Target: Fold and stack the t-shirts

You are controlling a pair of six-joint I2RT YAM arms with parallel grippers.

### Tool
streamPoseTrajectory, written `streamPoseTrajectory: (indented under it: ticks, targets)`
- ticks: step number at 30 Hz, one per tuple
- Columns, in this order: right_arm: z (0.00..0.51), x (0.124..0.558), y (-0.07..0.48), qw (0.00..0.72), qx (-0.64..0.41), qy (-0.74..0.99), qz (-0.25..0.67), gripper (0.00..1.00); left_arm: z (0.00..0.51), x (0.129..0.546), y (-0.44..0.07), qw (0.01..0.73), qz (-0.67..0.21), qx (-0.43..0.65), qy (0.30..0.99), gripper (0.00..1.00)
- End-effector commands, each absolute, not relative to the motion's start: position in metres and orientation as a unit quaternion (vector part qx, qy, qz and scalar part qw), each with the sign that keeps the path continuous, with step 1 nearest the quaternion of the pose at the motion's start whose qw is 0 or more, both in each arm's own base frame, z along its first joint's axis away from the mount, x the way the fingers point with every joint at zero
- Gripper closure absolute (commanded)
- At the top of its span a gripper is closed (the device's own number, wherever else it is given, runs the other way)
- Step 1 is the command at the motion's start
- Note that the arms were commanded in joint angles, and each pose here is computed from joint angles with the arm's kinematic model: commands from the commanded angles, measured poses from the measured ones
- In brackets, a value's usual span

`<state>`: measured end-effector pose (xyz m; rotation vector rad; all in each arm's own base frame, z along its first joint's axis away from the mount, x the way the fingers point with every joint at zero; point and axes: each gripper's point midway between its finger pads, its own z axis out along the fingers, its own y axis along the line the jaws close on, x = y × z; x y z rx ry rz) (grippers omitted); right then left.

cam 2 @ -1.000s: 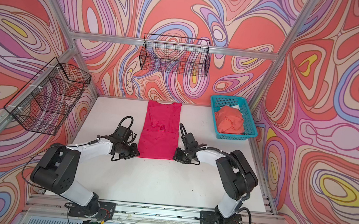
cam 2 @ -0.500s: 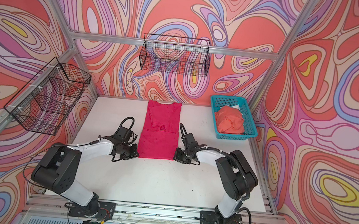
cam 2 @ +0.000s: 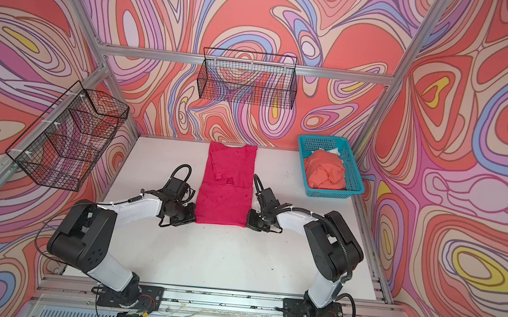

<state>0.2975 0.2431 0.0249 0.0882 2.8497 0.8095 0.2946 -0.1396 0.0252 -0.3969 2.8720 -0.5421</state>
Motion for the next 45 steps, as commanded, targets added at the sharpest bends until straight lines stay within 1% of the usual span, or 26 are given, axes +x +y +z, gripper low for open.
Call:
streamPoseTrajectory:
  ticks: [1,7,13,21,24,28,30,33,39,42,45]
  targets:
    - [0.054,0.294,0.239,0.101,0.028,0.958,0.267,1.0,0.046,0.28,-0.135,0.079,-0.169,-0.132,0.974,1.0]
    - [0.096,0.273,0.24,0.118,0.021,0.955,0.271,1.0,0.079,0.254,-0.136,0.072,-0.183,-0.124,0.973,1.0]
    - [0.123,0.227,0.245,0.121,0.026,0.954,0.273,1.0,0.099,0.205,-0.14,0.048,-0.189,-0.112,0.974,1.0]
    - [0.153,0.159,0.251,0.118,0.05,0.949,0.287,1.0,0.128,0.14,-0.123,0.035,-0.191,-0.115,0.974,1.0]
    - [0.16,0.135,0.255,0.11,0.052,0.951,0.284,1.0,0.137,0.123,-0.12,0.028,-0.194,-0.118,0.974,1.0]
    - [0.168,0.118,0.26,0.106,0.056,0.951,0.284,1.0,0.144,0.11,-0.122,0.021,-0.2,-0.116,0.973,1.0]
    - [0.17,0.114,0.26,0.105,0.06,0.952,0.283,1.0,0.147,0.109,-0.125,0.02,-0.203,-0.111,0.973,1.0]
    - [0.175,0.12,0.254,0.125,0.075,0.95,0.278,1.0,0.152,0.119,-0.132,0.028,-0.207,-0.101,0.973,1.0]
    - [0.197,0.139,0.235,0.184,0.112,0.938,0.27,1.0,0.179,0.16,-0.155,0.057,-0.214,-0.062,0.973,1.0]
    - [0.2,0.156,0.228,0.2,0.118,0.937,0.261,1.0,0.186,0.18,-0.166,0.064,-0.213,-0.049,0.974,1.0]
    - [0.205,0.182,0.22,0.217,0.127,0.932,0.263,1.0,0.186,0.195,-0.172,0.064,-0.209,-0.046,0.975,1.0]
